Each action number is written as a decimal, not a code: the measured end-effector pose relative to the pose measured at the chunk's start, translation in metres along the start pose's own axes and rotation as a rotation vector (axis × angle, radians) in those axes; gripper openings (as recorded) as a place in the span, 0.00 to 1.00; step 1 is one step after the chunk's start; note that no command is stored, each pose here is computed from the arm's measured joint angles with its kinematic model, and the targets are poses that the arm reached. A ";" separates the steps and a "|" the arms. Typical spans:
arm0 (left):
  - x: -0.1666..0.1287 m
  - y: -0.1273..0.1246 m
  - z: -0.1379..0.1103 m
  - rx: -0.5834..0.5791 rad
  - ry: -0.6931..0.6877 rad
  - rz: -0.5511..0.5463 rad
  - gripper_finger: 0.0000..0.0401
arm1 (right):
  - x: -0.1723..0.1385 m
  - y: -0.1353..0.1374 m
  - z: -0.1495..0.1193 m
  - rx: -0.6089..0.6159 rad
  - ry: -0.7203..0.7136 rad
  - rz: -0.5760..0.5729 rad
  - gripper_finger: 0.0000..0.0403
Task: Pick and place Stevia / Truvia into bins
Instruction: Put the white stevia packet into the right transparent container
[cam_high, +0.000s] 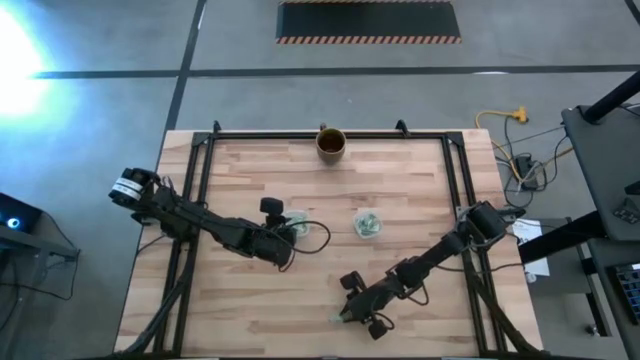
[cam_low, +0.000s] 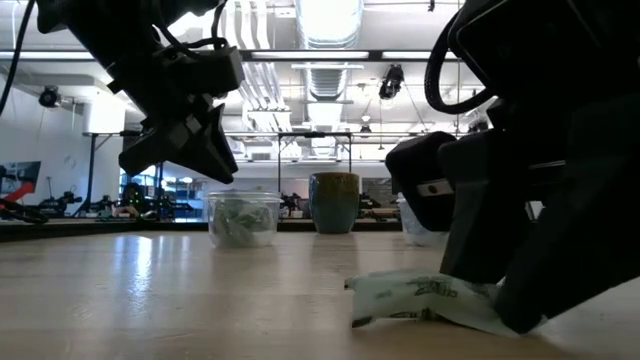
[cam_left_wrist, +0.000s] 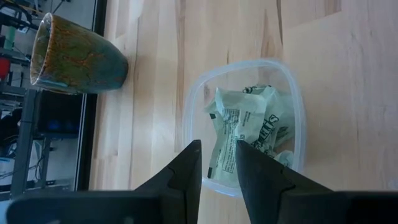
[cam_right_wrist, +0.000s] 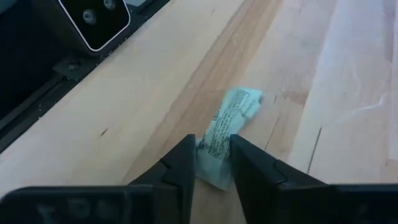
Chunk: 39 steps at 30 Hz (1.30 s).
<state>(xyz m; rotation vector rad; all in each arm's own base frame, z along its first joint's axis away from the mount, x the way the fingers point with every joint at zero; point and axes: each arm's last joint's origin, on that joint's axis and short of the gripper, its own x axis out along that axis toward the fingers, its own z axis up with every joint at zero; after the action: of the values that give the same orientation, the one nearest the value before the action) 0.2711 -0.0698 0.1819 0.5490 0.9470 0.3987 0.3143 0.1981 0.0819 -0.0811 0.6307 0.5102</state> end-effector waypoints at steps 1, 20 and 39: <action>0.000 0.000 0.000 0.000 0.000 0.000 0.20 | 0.000 0.000 0.000 -0.004 0.000 -0.001 0.22; 0.000 0.000 0.000 0.001 0.000 0.000 0.20 | -0.053 -0.001 0.037 -0.115 0.062 -0.157 0.02; 0.000 0.000 0.000 -0.002 -0.004 0.000 0.20 | -0.166 -0.047 0.023 0.039 0.278 -0.806 0.02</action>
<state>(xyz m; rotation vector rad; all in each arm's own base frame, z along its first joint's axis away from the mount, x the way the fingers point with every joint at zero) 0.2715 -0.0700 0.1822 0.5479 0.9427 0.3981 0.2347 0.0909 0.1934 -0.3564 0.8136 -0.2990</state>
